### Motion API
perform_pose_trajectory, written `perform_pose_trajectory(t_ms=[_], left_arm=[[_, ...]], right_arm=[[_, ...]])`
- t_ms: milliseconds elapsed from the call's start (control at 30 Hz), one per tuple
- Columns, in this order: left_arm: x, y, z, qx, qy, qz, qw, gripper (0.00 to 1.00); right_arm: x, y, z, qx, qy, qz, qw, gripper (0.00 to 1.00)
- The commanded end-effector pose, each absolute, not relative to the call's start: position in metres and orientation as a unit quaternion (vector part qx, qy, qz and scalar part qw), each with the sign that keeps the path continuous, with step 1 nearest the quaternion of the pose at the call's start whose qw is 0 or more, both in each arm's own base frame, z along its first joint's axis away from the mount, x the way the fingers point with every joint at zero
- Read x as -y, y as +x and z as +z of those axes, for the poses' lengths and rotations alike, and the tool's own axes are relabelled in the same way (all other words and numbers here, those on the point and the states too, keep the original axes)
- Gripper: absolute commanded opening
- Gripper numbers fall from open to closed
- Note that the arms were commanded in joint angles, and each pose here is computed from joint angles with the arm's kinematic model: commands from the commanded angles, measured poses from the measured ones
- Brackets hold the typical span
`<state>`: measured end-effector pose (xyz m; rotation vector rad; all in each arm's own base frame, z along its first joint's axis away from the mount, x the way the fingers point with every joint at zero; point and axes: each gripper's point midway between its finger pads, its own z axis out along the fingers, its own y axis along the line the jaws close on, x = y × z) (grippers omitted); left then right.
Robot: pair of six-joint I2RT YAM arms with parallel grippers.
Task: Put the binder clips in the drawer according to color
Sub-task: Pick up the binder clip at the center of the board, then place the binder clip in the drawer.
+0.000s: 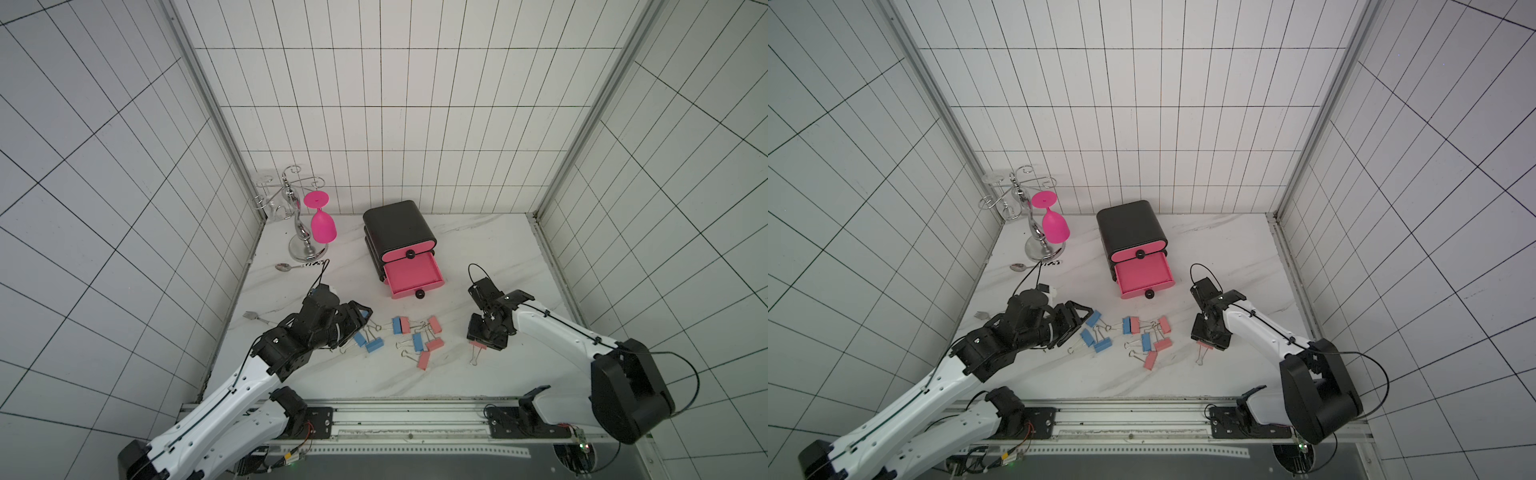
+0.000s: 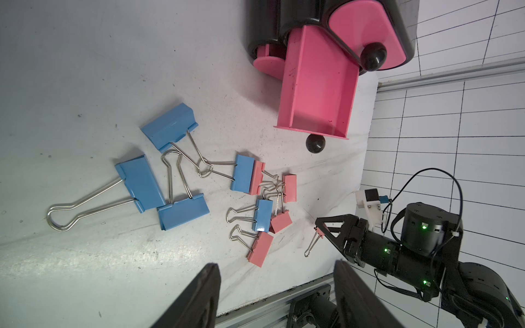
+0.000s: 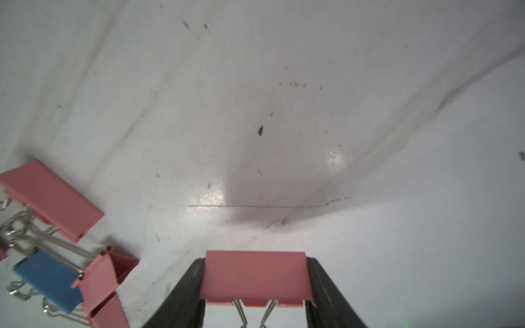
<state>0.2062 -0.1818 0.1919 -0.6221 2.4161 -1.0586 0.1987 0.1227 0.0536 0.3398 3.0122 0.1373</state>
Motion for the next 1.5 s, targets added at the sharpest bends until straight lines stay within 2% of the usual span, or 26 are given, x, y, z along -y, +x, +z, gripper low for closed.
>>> perform_pose_trajectory(t_ms=[0,367,467,567,800,1167,1367,1467], left_arm=[[0.183,0.211,0.213,-0.866,-0.208,-0.389,0.235,0.67],[0.201,0.247,0.231,-0.864,-0.182,-0.403,0.240,0.67],[0.194,0.259,0.234,-0.858,-0.205,-0.410,0.233,0.67],[0.193,0.271,0.237,-0.858,-0.186,-0.403,0.259,0.67],[0.194,0.293,0.234,-0.864,-0.187,-0.399,0.242,0.67],[0.192,0.305,0.244,-0.861,-0.191,-0.404,0.243,0.67],[0.194,0.305,0.255,-0.853,-0.177,-0.428,0.240,0.67],[0.193,0.305,0.262,-0.850,-0.175,-0.437,0.238,0.67]], right_arm=[[-0.131,0.216,0.087,-0.987,0.116,0.071,0.084,0.42],[-0.186,0.295,0.163,-0.967,0.118,0.170,0.146,0.42],[-0.203,0.318,0.169,-0.962,0.127,0.194,0.141,0.42],[-0.219,0.344,0.173,-0.954,0.129,0.216,0.162,0.42],[-0.251,0.386,0.179,-0.940,0.142,0.267,0.158,0.42],[-0.278,0.413,0.171,-0.917,0.188,0.318,0.148,0.45],[-0.276,0.413,0.166,-0.922,0.192,0.297,0.158,0.63],[-0.273,0.412,0.169,-0.924,0.188,0.285,0.169,0.68]])
